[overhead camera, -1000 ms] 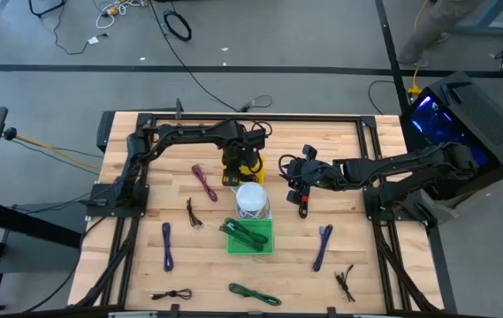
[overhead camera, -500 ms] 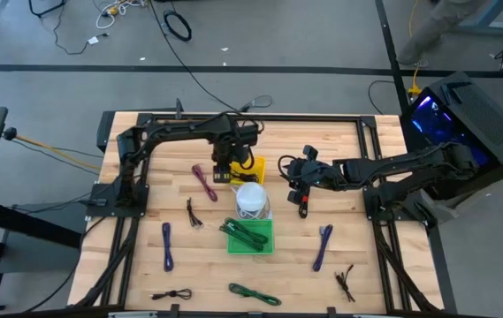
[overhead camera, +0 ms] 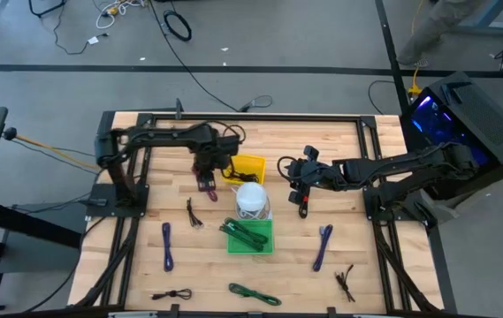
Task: Pick & Place USB Port
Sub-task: Put the pink and black USB cable into the green bin
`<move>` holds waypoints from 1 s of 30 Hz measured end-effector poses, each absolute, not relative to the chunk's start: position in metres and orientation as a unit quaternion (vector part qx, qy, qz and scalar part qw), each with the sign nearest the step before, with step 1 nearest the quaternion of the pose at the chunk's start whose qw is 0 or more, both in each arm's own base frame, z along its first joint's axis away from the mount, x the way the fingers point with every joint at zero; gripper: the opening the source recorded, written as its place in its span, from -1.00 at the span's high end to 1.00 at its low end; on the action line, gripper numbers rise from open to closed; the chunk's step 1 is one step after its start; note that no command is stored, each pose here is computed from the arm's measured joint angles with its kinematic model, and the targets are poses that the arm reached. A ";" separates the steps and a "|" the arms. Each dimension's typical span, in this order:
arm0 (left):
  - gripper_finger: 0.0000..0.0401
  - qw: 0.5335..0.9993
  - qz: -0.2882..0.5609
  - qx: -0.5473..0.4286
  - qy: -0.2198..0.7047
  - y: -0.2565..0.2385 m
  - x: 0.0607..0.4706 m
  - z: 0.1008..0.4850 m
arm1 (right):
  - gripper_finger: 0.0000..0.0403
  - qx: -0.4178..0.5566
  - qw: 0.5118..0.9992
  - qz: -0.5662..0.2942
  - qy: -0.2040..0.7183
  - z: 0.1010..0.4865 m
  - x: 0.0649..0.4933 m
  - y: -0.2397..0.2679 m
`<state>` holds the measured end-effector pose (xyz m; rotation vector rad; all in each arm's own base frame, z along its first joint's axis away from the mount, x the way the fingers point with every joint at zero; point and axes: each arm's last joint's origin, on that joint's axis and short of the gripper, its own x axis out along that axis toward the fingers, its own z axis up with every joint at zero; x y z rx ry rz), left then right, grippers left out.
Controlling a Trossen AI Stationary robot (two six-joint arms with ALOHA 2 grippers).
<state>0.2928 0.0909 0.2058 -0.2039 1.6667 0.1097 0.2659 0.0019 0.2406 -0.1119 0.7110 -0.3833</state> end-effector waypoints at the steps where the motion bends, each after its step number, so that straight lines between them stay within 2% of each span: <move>1: 0.24 0.672 0.053 -0.092 0.733 0.089 0.287 0.203 | 0.33 -0.054 0.918 -0.187 0.345 0.241 0.266 0.002; 5: 0.26 0.715 0.071 -0.063 0.693 0.082 0.267 0.200 | 0.33 -0.054 0.919 -0.187 0.343 0.241 0.266 0.002; 10: 0.32 0.747 0.022 0.020 0.664 0.068 0.249 0.185 | 0.33 -0.052 0.921 -0.187 0.337 0.242 0.267 0.002; 17: 0.35 0.737 -0.051 0.137 0.660 0.054 0.237 0.159 | 0.33 -0.039 0.926 -0.190 0.324 0.244 0.269 0.002; 20: 0.35 0.734 -0.045 0.177 0.654 0.053 0.238 0.154 | 0.33 -0.036 0.929 -0.191 0.314 0.245 0.270 0.002; 26: 0.35 0.762 -0.036 0.209 0.611 0.053 0.249 0.157 | 0.33 -0.033 0.930 -0.191 0.311 0.246 0.270 0.002; 30: 0.35 0.763 -0.043 0.217 0.607 0.053 0.250 0.157 | 0.33 -0.034 0.930 -0.191 0.311 0.246 0.270 0.002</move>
